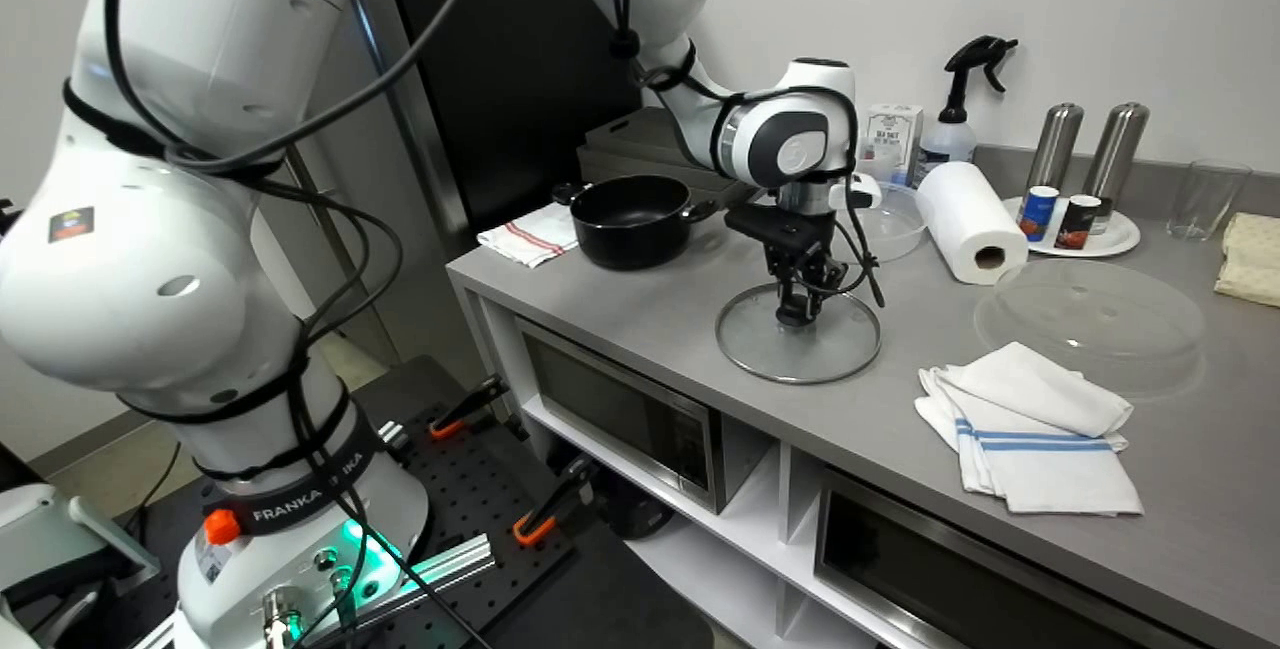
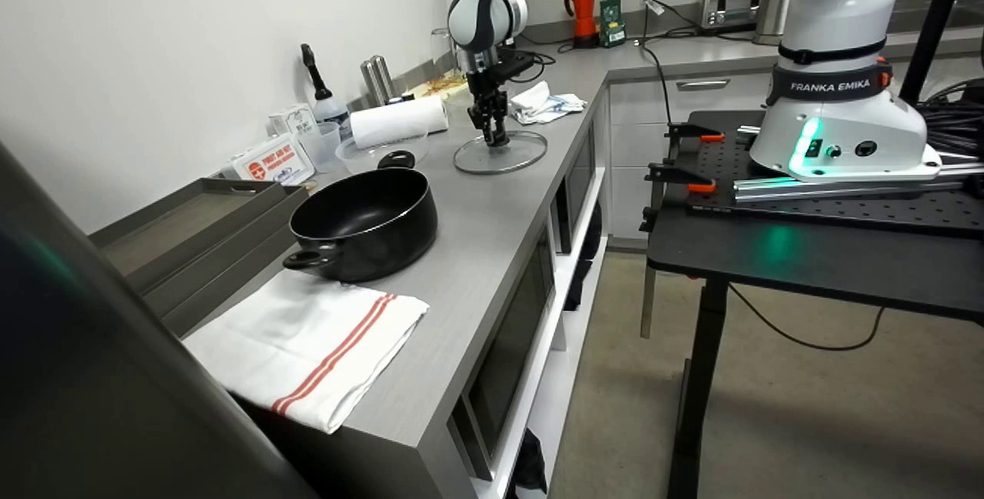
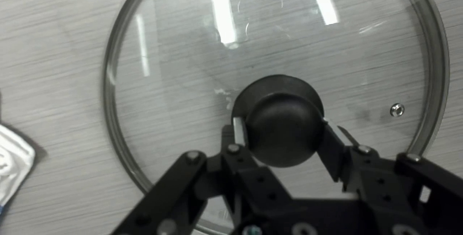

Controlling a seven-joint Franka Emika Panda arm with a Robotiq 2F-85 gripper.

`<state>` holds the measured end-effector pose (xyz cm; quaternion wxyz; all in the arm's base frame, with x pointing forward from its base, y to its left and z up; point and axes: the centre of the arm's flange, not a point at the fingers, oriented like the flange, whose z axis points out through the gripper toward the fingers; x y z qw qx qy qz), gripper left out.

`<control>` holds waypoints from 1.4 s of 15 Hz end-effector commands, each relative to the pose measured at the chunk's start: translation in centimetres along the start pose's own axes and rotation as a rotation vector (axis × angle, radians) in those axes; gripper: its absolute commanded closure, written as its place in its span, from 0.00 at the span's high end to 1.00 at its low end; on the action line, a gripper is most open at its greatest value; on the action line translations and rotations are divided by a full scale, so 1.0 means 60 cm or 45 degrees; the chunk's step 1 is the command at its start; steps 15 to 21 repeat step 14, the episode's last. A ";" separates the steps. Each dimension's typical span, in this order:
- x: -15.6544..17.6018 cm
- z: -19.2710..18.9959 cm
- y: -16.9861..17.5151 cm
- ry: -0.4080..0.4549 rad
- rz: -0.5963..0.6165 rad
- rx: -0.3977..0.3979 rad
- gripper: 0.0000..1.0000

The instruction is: Uncover the pot and put the lid on the counter

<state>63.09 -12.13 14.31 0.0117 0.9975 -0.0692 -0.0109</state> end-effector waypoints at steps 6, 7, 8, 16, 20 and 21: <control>0.015 -0.011 -0.002 0.032 0.032 -0.002 1.00; 0.015 -0.012 -0.002 0.034 0.032 0.000 1.00; 0.016 -0.014 -0.002 0.035 0.032 0.002 1.00; 0.011 -0.011 0.000 0.023 0.014 -0.001 1.00; 0.011 -0.011 0.000 0.023 0.014 -0.001 1.00; 0.011 -0.011 0.000 0.023 0.014 -0.001 1.00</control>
